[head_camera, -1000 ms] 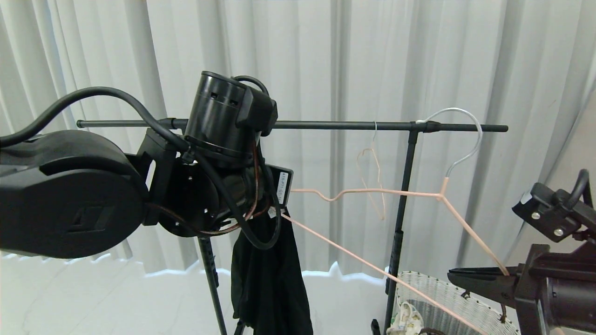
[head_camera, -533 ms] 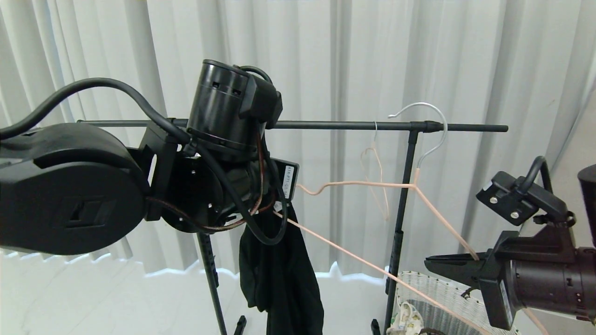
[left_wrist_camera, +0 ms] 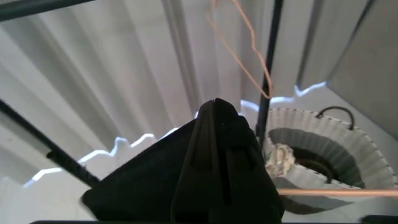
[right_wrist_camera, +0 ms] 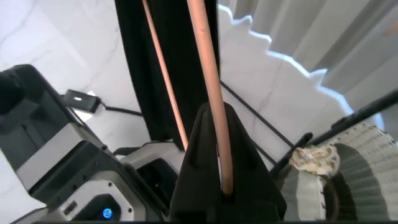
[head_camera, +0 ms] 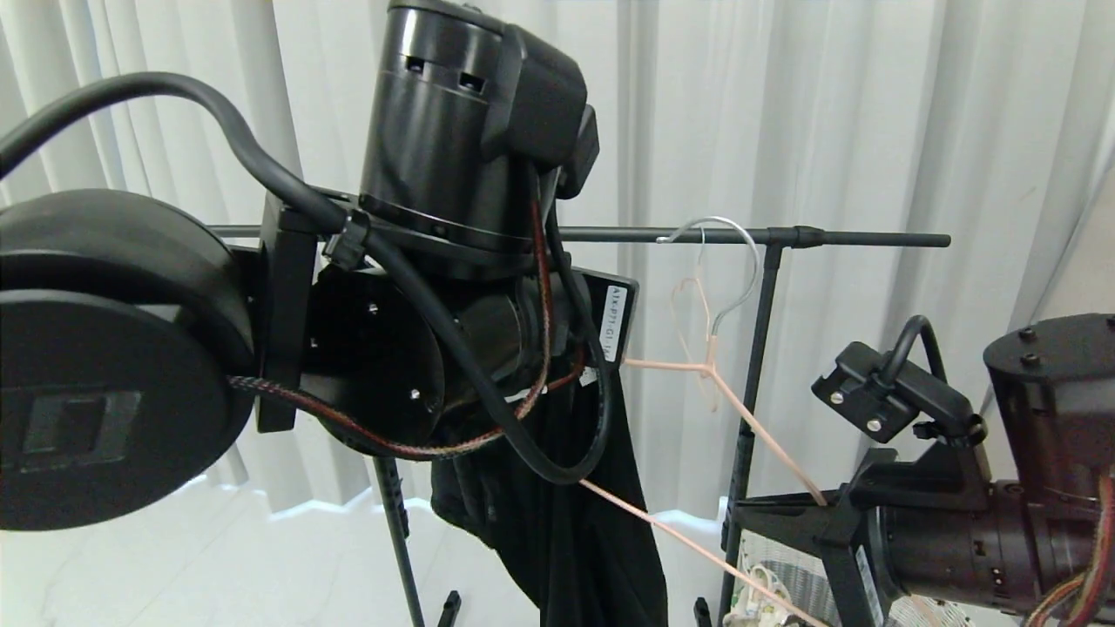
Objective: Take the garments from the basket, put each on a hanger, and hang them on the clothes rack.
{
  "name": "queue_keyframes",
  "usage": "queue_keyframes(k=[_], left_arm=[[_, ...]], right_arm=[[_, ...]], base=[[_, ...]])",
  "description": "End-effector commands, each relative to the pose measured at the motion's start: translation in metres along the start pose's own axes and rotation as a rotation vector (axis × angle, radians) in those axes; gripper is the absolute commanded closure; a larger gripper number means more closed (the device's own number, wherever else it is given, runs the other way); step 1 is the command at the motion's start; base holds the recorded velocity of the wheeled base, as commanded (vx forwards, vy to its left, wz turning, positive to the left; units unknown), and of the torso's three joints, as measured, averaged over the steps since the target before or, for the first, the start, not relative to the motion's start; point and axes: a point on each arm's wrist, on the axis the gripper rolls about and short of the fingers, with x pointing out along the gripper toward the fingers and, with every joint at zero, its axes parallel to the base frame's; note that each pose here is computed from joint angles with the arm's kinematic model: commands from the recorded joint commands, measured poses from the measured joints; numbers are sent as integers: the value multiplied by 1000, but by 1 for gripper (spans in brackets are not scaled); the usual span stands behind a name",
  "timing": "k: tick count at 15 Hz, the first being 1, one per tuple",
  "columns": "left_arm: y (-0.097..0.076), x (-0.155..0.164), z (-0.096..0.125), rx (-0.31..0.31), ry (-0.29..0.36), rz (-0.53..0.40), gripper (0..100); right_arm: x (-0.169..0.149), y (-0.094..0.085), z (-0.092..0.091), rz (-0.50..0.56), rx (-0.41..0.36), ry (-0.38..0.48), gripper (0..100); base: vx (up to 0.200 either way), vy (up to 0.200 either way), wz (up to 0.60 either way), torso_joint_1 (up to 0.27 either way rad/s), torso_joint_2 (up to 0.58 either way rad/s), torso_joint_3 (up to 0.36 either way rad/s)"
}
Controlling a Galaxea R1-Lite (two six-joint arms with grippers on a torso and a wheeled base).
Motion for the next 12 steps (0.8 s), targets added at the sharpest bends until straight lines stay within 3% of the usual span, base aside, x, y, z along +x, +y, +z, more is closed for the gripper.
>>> queue_keyframes(k=[1, 5, 12], left_arm=[[-12, -7, 0, 9, -9, -40, 100], [-27, -16, 0, 26, -18, -91, 100], [-23, -24, 6, 19, -39, -97, 100]], right_arm=[[18, 14, -2, 15, 5, 9, 100], [29, 25, 2, 22, 26, -16, 100], [24, 24, 4, -37, 71, -50, 100]], base=[[0, 0, 0, 0, 0, 0], [0, 0, 0, 0, 0, 0], [0, 0, 0, 0, 0, 0]])
